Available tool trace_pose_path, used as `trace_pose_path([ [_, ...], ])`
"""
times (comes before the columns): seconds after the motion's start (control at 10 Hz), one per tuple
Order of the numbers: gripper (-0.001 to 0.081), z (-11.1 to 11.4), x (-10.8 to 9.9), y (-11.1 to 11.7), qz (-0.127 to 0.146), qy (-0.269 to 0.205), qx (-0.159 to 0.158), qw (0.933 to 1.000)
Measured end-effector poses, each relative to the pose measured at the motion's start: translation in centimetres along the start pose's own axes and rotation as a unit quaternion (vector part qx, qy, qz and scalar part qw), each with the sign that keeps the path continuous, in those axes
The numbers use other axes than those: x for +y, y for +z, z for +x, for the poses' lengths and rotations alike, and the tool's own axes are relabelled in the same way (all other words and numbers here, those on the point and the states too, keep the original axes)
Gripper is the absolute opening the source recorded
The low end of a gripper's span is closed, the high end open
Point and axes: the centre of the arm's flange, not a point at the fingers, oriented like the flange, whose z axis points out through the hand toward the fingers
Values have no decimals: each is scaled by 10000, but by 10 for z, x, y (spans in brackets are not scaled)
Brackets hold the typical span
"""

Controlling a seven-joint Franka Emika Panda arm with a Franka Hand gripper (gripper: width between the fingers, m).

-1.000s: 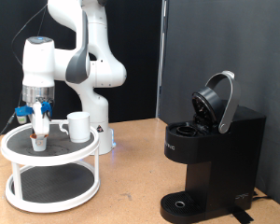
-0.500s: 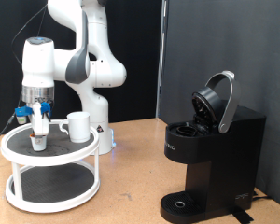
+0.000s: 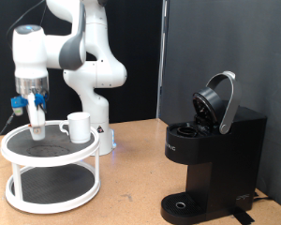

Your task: Make a cup of coffee with the keurig machine

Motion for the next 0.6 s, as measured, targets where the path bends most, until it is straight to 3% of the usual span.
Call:
trace_pose_path([
  [0.2, 395, 5, -2, -24, 9, 15, -28, 10000],
  [0.4, 395, 4, 0, -21, -92, 31, -71, 9999],
  [0.6, 395, -5, 5, -30, -501, 34, -314, 9982],
])
